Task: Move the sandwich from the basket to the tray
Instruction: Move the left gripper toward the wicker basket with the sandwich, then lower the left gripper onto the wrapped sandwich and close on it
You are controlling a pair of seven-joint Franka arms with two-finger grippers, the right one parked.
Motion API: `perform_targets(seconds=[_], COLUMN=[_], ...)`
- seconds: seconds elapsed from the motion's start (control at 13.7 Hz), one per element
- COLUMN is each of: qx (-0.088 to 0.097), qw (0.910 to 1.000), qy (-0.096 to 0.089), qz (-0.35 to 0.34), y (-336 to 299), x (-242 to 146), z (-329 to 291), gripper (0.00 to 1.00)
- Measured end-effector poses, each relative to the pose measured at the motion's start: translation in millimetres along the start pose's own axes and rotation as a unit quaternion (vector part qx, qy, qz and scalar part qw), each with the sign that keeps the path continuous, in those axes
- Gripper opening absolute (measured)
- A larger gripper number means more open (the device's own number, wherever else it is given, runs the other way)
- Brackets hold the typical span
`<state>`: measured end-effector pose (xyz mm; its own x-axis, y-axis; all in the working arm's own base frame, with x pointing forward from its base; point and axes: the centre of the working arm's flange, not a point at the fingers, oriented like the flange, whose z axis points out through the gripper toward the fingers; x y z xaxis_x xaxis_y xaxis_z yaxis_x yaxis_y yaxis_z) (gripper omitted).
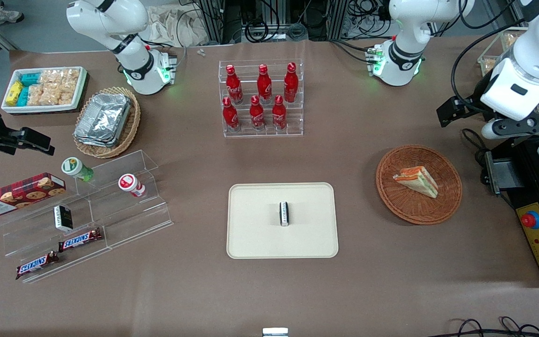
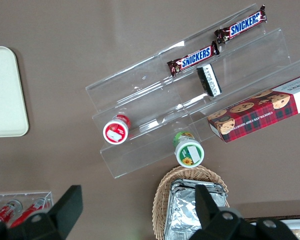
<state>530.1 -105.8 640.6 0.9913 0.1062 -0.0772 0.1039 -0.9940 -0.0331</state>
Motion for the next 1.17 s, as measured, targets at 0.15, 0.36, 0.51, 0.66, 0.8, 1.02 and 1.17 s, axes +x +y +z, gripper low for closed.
perform_targets(seconds=[0.15, 0.36, 0.51, 0.66, 0.8, 1.02, 1.17], qx=[0.0, 0.0, 0.001, 0.001, 0.0, 0.002, 0.002], qw=[1.0, 1.0, 0.9998, 0.9985, 0.989, 0.9609, 0.9392], qy=[0.0, 0.001, -0.002, -0.004, -0.008, -0.015, -0.015], qz=[-0.004, -0.007, -0.017, -0.055, -0.148, -0.276, -0.343], y=[-1.4, -2.7, -2.9, -4.3, -15.8, -27.6, -25.3], x=[0.2, 0.3, 0.7, 1.3, 5.0, 14.3, 17.1], z=[-0.4, -0.9, 1.1, 2.2, 5.2, 32.6, 65.3], gripper=[1.0, 1.0, 1.0, 1.0, 1.0, 1.0, 1.0])
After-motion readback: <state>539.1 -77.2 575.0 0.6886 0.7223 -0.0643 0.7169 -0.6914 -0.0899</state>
